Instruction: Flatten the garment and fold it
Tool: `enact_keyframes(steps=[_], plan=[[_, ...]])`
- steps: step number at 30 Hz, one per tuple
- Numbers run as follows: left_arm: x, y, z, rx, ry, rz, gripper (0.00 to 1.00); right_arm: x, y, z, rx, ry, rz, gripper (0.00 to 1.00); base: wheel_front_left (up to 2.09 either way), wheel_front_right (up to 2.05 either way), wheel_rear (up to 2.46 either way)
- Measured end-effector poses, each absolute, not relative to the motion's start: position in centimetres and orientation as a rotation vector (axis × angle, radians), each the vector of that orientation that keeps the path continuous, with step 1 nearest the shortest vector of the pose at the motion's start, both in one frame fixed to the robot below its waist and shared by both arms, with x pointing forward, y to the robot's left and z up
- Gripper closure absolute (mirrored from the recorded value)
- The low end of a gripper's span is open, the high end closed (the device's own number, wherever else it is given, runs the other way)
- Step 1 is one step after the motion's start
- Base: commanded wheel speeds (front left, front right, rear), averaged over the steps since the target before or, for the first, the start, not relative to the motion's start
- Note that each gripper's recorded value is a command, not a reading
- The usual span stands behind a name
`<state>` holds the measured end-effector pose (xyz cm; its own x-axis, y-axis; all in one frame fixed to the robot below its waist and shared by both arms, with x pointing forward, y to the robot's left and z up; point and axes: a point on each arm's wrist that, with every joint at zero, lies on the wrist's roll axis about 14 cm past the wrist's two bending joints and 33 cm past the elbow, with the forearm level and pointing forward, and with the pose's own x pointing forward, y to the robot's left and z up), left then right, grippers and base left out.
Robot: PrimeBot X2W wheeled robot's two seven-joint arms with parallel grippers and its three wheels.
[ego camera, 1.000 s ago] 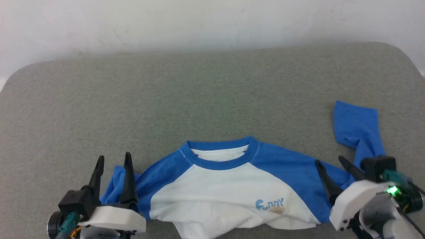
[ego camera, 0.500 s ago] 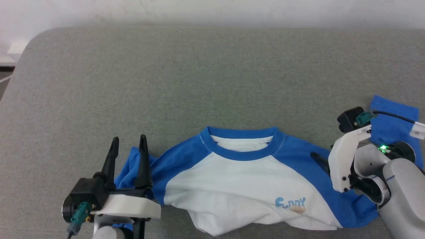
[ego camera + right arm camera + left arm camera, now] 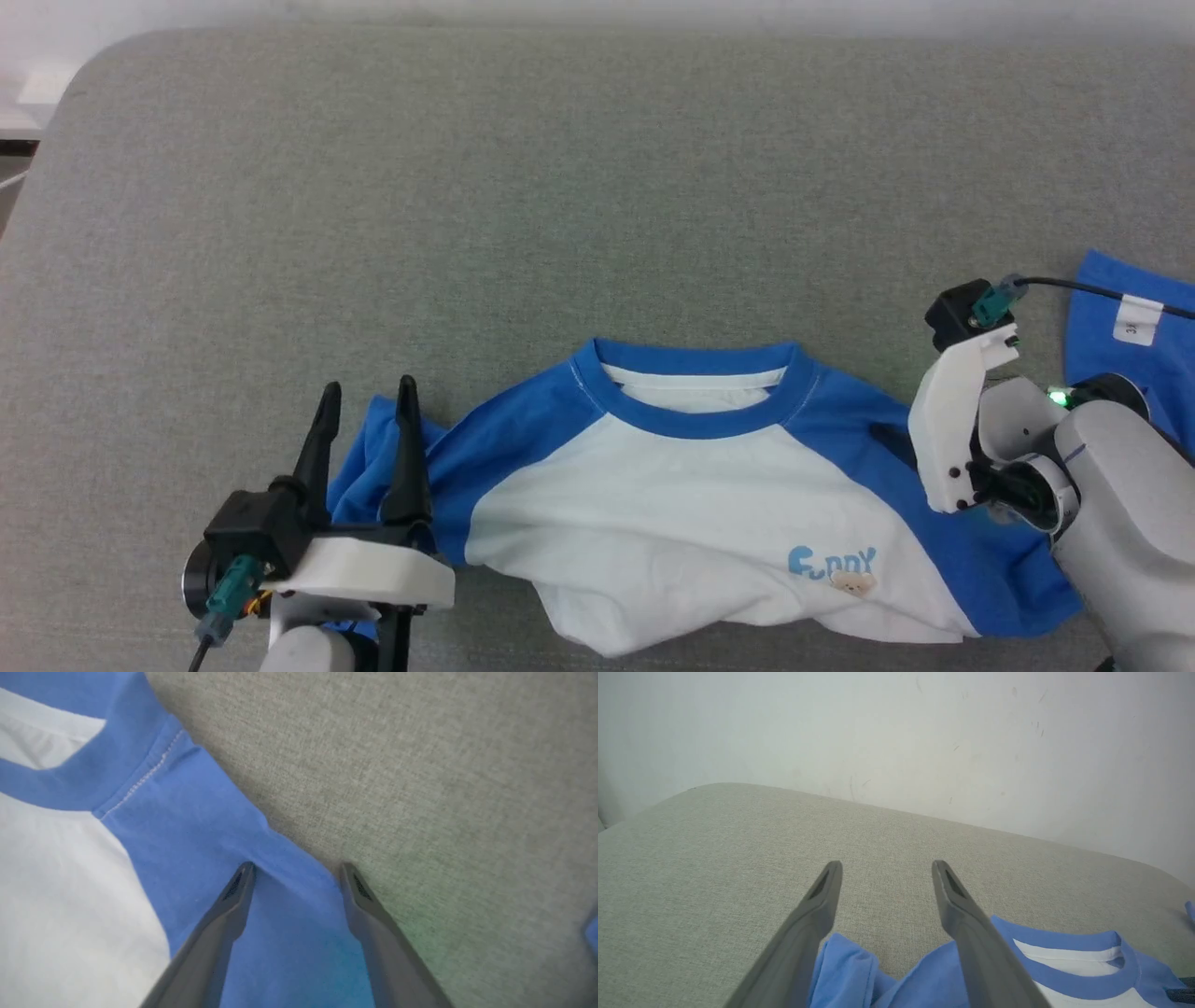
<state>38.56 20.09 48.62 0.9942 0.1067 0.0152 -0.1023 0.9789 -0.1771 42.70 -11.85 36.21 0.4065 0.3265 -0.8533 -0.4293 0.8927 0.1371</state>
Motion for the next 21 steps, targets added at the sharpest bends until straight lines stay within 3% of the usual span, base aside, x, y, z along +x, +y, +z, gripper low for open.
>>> enact_keyframes(steps=[1, 13, 21], plan=[[38.6, 20.0, 48.5, -0.177, -0.022, 0.102, 0.00, 42.7, -11.9, 36.2, -0.112, 1.052, 0.480, 1.00, 0.00, 0.00, 0.00], [40.2, 17.2, 48.2, -0.160, 0.053, -0.069, 0.00, 41.7, -10.9, 37.5, -0.107, 0.991, 0.515, 1.00, 0.00, 0.00, 0.00], [42.8, 14.1, 44.3, -0.049, 0.414, -0.284, 0.00, 40.6, -11.0, 38.5, -0.116, 0.946, 0.523, 1.00, 0.00, 0.00, 0.00]])
